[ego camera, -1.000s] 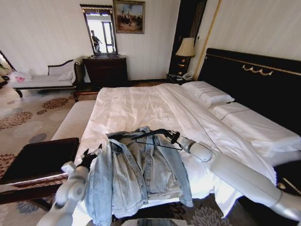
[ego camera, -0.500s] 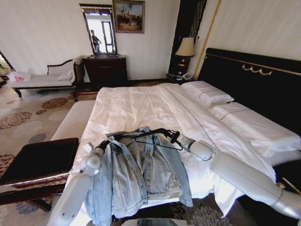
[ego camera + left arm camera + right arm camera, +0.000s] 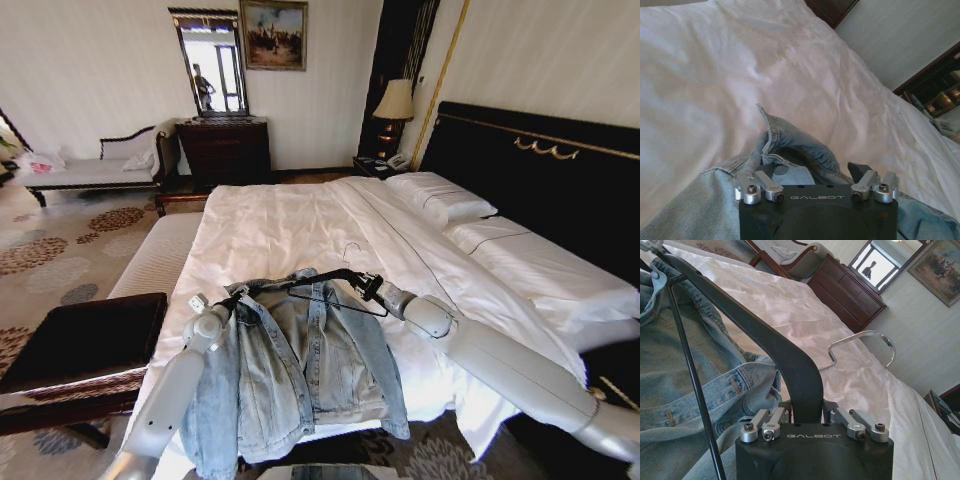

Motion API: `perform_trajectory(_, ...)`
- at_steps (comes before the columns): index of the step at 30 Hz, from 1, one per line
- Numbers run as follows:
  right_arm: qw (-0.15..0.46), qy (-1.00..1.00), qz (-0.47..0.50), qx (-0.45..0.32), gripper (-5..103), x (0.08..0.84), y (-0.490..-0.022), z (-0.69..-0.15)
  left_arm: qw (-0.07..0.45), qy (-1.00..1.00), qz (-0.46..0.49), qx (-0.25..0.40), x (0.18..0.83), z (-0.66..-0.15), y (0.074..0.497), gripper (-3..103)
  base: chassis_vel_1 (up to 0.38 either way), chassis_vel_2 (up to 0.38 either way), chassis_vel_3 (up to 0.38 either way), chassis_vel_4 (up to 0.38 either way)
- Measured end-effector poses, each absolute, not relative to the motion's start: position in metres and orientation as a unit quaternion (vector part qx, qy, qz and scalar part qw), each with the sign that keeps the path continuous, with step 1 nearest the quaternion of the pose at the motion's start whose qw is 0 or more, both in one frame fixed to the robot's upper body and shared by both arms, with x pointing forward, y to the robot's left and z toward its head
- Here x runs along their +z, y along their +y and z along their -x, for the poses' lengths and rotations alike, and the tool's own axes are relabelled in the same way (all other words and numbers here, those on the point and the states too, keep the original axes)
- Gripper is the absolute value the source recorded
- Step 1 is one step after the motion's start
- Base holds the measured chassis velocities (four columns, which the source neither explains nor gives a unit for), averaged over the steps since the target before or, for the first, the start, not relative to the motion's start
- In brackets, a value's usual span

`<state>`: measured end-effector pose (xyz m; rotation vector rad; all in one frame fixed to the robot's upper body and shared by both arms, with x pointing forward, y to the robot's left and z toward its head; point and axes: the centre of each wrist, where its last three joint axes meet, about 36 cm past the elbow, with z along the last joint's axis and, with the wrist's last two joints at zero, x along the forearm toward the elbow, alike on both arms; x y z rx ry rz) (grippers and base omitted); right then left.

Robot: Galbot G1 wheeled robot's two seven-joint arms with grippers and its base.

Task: Pick up the clothes from the bed and hang them on the clothes hanger.

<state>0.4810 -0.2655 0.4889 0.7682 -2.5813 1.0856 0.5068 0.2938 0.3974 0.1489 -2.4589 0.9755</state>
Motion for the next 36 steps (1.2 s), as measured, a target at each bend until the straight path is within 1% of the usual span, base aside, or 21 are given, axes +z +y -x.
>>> perform_trajectory(3, 0.120, -0.883, -0.263, 0.371, 30, 0.488, -0.266, -0.481, 0.254, -0.897, -0.065, 0.356, 0.393, -0.509, 0.296, 69, 0.000, 0.000, 0.000, 0.000)
perform_trajectory(5, 0.120, -0.883, -0.263, 0.370, 30, 0.488, -0.266, -0.481, 0.256, -0.896, -0.067, 0.356, 0.393, -0.510, 0.297, 69, 0.000, 0.000, 0.000, 0.000)
perform_trajectory(6, 0.119, -0.884, -0.263, 0.369, 30, 0.488, -0.265, -0.481, 0.262, -0.894, -0.070, 0.356, 0.391, -0.511, 0.297, 58, 0.000, 0.000, 0.000, 0.000)
perform_trajectory(7, 0.118, -0.884, -0.263, 0.368, 30, 0.489, -0.265, -0.482, 0.264, -0.894, -0.071, 0.356, 0.391, -0.512, 0.297, 58, 0.000, 0.000, 0.000, 0.000)
perform_trajectory(9, 0.117, -0.885, -0.263, 0.367, 30, 0.491, -0.265, -0.482, 0.266, -0.892, -0.071, 0.358, 0.392, -0.513, 0.297, 47, 0.000, 0.000, 0.000, 0.000)
perform_trajectory(10, 0.117, -0.885, -0.263, 0.367, 30, 0.491, -0.265, -0.482, 0.266, -0.892, -0.071, 0.358, 0.392, -0.513, 0.297, 47, 0.000, 0.000, 0.000, 0.000)
perform_trajectory(13, 0.116, -0.885, -0.261, 0.368, 30, 0.492, -0.266, -0.482, 0.267, -0.890, -0.074, 0.363, 0.393, -0.512, 0.299, 31, 0.000, 0.000, 0.000, 0.000)
perform_trajectory(16, 0.116, -0.885, -0.261, 0.368, 30, 0.493, -0.268, -0.481, 0.267, -0.888, -0.077, 0.366, 0.392, -0.511, 0.301, 26, 0.000, 0.000, 0.000, 0.000)
perform_trajectory(17, 0.117, -0.885, -0.261, 0.369, 30, 0.493, -0.268, -0.481, 0.267, -0.888, -0.079, 0.366, 0.391, -0.509, 0.302, 20, 0.000, 0.000, 0.000, 0.000)
perform_trajectory(18, 0.117, -0.884, -0.262, 0.368, 30, 0.493, -0.268, -0.481, 0.266, -0.888, -0.080, 0.366, 0.392, -0.506, 0.304, 10, 0.000, 0.000, 0.000, 0.000)
perform_trajectory(20, 0.118, -0.885, -0.264, 0.366, 30, 0.493, -0.267, -0.481, 0.262, -0.892, -0.069, 0.362, 0.395, -0.492, 0.304, 0, 0.000, 0.000, 0.000, 0.000)
perform_trajectory(21, 0.118, -0.885, -0.264, 0.366, 30, 0.493, -0.267, -0.481, 0.262, -0.892, -0.069, 0.362, 0.395, -0.492, 0.304, 0, 0.000, 0.000, 0.000, 0.000)
perform_trajectory(22, 0.118, -0.884, -0.266, 0.365, 30, 0.493, -0.266, -0.482, 0.262, -0.893, -0.063, 0.361, 0.397, -0.485, 0.304, 11, 0.000, 0.000, 0.000, 0.000)
perform_trajectory(23, 0.118, -0.884, -0.267, 0.365, 30, 0.493, -0.266, -0.482, 0.262, -0.893, -0.061, 0.362, 0.398, -0.483, 0.304, 11, 0.000, 0.000, 0.000, 0.000)
perform_trajectory(25, 0.119, -0.884, -0.267, 0.365, 30, 0.492, -0.266, -0.482, 0.262, -0.892, -0.061, 0.363, 0.398, -0.482, 0.305, 17, 0.000, 0.000, 0.000, 0.000)
perform_trajectory(28, 0.120, -0.883, -0.269, 0.366, 30, 0.492, -0.265, -0.481, 0.261, -0.887, -0.064, 0.374, 0.403, -0.480, 0.307, 32, 0.000, 0.000, 0.000, 0.000)
perform_trajectory(29, 0.121, -0.883, -0.269, 0.366, 30, 0.492, -0.265, -0.481, 0.263, -0.887, -0.064, 0.375, 0.405, -0.481, 0.307, 32, 0.000, 0.000, 0.000, 0.000)
perform_trajectory(30, 0.122, -0.882, -0.269, 0.367, 30, 0.492, -0.265, -0.481, 0.264, -0.886, -0.064, 0.376, 0.407, -0.483, 0.307, 38, 0.000, 0.000, 0.000, 0.000)
perform_trajectory(31, 0.122, -0.882, -0.269, 0.367, 30, 0.492, -0.265, -0.481, 0.264, -0.886, -0.064, 0.376, 0.407, -0.483, 0.307, 38, 0.000, 0.000, 0.000, 0.000)
perform_trajectory(35, 0.123, -0.882, -0.269, 0.367, 30, 0.493, -0.266, -0.480, 0.264, -0.883, -0.064, 0.383, 0.417, -0.496, 0.303, 60, 0.000, 0.000, 0.000, 0.000)
perform_trajectory(36, 0.123, -0.882, -0.269, 0.367, 30, 0.493, -0.266, -0.480, 0.264, -0.883, -0.064, 0.383, 0.417, -0.496, 0.303, 60, 0.000, 0.000, 0.000, 0.000)
